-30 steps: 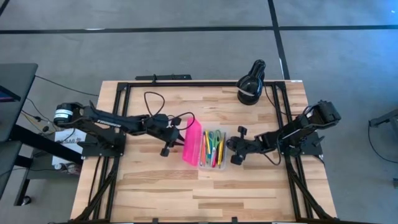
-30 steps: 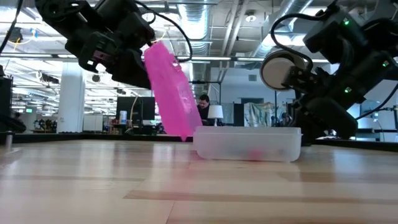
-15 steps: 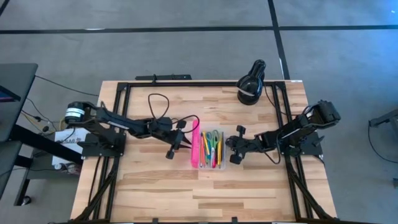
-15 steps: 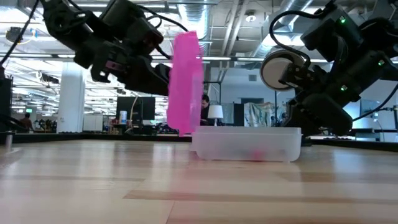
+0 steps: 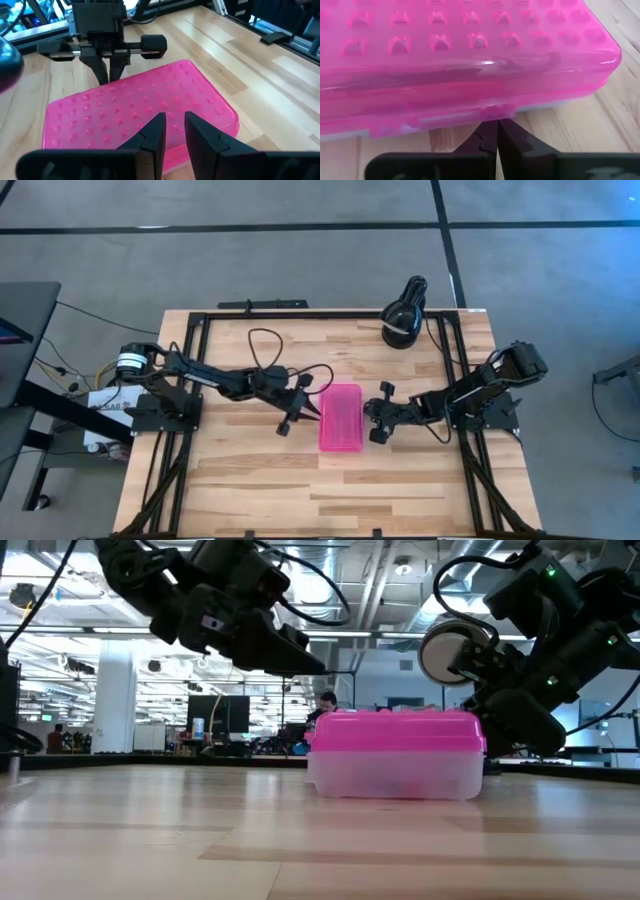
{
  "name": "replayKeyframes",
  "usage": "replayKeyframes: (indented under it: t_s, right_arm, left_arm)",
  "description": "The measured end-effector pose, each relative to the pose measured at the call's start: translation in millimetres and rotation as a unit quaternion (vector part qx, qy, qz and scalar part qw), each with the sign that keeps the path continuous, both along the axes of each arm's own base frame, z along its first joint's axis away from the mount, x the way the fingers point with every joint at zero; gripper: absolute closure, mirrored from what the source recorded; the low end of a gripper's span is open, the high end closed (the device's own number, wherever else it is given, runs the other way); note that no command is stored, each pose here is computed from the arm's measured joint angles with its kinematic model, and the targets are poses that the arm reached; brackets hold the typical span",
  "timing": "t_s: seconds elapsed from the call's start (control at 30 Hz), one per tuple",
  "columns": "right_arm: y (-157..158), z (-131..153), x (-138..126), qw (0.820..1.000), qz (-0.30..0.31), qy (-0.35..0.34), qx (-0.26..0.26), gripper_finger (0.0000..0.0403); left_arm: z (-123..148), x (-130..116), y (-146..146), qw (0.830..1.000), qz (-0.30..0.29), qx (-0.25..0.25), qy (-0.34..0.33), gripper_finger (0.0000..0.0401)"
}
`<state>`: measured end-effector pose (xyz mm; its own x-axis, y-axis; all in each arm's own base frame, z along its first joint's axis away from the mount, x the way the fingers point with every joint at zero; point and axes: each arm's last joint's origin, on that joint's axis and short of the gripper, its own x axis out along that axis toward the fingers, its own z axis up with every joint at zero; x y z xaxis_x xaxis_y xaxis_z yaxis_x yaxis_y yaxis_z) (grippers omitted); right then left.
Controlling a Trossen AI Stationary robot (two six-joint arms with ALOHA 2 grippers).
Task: Pick & place school supplies into a supply box
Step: Close the pink supply box
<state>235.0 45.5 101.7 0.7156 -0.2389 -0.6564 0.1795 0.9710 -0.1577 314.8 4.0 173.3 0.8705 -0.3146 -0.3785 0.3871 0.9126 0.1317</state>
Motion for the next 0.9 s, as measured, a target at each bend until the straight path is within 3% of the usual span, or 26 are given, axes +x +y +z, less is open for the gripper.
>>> replayKeyframes:
  t_s: [0.17, 0.4, 0.9]
  right_arm:
    - [-1.1, -1.7, -2.0, 1.0, -0.008, 0.012, -0.011, 0.0403]
    - [-4.4, -3.3, -5.6, 0.998, -0.041, 0.026, -0.033, 0.0403]
    - [-8.4, 1.4, 6.1, 1.0, -0.011, -0.002, 0.014, 0.0403]
  left_arm:
    - [-2.0, -0.2, 0.2, 1.0, 0.005, -0.001, 0.023, 0.0335]
    - [-13.9, -6.6, 2.5, 0.995, 0.054, -0.001, 0.089, 0.0335]
    - [-38.3, -25.7, -6.4, 0.984, 0.097, -0.014, 0.15, 0.0335]
